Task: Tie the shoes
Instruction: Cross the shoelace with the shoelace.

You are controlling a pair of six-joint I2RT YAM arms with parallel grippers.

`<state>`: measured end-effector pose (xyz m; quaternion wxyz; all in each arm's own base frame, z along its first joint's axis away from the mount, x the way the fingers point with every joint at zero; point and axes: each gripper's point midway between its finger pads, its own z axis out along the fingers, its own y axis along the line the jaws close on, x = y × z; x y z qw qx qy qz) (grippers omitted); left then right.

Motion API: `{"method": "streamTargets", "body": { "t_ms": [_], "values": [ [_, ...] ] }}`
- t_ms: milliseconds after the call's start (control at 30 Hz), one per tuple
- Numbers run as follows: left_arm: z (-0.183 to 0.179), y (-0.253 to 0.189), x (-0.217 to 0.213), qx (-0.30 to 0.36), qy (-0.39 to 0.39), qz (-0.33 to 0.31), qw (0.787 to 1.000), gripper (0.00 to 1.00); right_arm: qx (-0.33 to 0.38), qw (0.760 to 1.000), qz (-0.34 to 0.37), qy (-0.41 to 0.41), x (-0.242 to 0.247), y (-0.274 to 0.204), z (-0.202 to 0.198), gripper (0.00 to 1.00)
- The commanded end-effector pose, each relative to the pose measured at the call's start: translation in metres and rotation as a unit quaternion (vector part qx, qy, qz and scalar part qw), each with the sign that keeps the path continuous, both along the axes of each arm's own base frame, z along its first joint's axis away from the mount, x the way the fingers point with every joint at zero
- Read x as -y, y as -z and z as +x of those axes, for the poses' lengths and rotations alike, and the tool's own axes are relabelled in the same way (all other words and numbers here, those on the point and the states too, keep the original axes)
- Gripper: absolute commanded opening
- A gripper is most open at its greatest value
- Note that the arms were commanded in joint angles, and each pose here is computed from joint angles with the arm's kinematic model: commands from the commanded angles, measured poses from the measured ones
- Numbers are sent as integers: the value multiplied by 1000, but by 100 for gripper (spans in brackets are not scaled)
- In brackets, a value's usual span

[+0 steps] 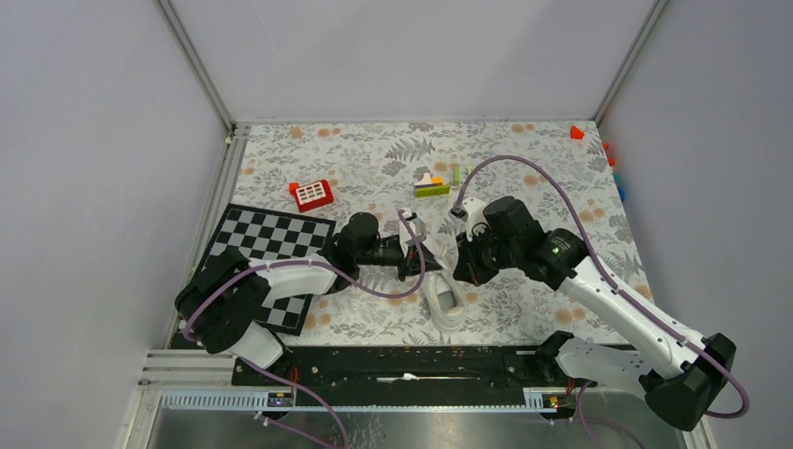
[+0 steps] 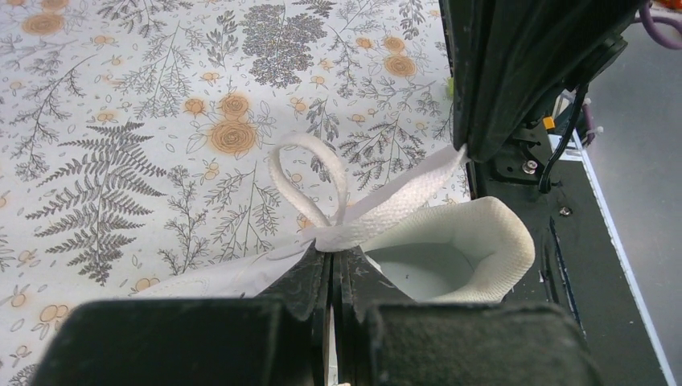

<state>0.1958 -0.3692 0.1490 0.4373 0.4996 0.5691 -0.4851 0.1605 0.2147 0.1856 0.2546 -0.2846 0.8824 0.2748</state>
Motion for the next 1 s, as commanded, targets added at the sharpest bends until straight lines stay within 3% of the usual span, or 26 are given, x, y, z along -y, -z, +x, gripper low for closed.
{"method": "streamTargets", "body": {
  "t_ms": [0,333,633,967],
  "values": [
    [4,-30,5,22,-13,-61,998,0,-6,1000,0,17,-1,11,-3,0],
    [-4,-27,0,17,-3,-61,998,0,6,995,56,78,-21,27,18,0],
    [-4,-24,-6,17,-2,-54,998,0,29,990,63,127,-22,35,38,0],
    [-1,-21,-10,15,-7,-50,999,0,17,990,52,127,-20,45,35,0]
  ]
}}
